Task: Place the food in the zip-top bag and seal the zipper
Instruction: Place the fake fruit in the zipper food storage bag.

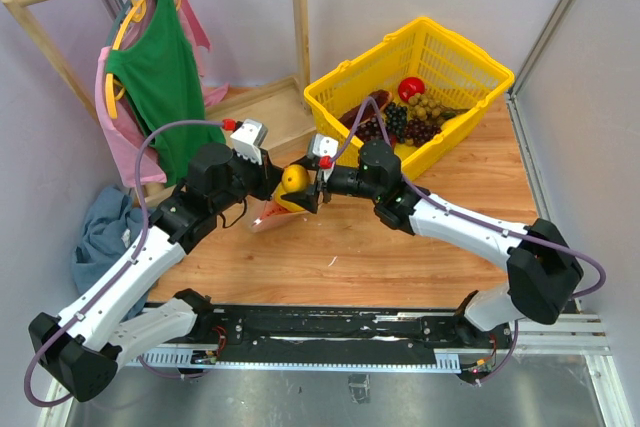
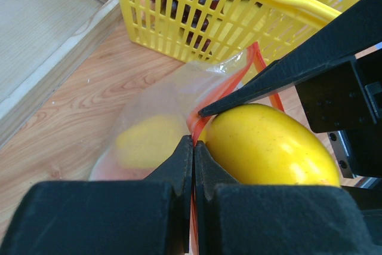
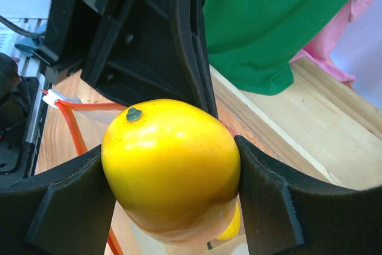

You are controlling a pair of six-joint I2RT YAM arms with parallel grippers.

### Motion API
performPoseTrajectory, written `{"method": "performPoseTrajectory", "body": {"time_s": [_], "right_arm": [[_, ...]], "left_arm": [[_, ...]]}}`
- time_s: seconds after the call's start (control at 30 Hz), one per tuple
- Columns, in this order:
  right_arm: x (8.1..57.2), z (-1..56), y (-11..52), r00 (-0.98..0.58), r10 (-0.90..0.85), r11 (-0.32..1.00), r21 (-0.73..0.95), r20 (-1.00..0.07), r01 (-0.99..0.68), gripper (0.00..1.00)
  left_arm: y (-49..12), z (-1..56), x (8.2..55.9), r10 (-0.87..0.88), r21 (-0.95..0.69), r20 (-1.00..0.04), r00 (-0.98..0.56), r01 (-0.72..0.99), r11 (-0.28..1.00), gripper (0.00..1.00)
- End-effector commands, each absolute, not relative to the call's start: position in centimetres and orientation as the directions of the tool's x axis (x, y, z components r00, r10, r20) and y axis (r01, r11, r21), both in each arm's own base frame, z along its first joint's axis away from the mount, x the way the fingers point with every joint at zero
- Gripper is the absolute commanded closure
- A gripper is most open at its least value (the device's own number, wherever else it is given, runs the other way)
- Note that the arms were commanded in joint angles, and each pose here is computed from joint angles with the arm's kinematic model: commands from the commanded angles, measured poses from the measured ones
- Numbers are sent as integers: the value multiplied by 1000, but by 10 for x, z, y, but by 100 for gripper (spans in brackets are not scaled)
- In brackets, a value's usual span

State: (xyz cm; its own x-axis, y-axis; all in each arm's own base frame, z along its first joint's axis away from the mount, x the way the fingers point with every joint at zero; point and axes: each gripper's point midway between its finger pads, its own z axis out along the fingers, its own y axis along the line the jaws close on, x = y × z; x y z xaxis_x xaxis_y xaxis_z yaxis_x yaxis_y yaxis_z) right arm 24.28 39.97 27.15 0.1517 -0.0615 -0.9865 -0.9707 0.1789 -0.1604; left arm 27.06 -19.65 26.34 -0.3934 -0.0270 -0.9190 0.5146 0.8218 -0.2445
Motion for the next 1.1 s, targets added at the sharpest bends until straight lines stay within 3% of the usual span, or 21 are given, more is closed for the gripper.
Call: {"method": "performPoseTrajectory", "body": {"time_s": [0.0,0.2,0.33,0.57,0.8,0.93,1.07], "right_arm": [[252,265,403,229,-75,205,-240,-970,-949,71],[256,242,399,255,-154,191,-282,-955,-940,56],[253,237,404,244,-186,140,-272,-952,-952,38],[248,245,407,187,-211,110,-213,-959,-971,17],[243,272,397,180,-195,141,-209,-964,-968,9],[257,284,379,136,-230,278,-199,-964,-940,7],[272,283,352,-14,-265,471,-117,-964,-874,11]], "left_arm": [[-196,277,272,-49,-240,-937,-346,536,809,100],[-195,277,273,-51,-240,-937,-346,529,814,100],[-196,276,273,-53,-244,-936,-348,529,813,100],[-195,274,275,-52,-243,-934,-354,520,819,100],[-192,273,276,-56,-241,-934,-354,505,829,100],[-190,275,277,-61,-238,-936,-347,496,835,100],[-190,275,277,-63,-240,-935,-349,493,836,100]]}}
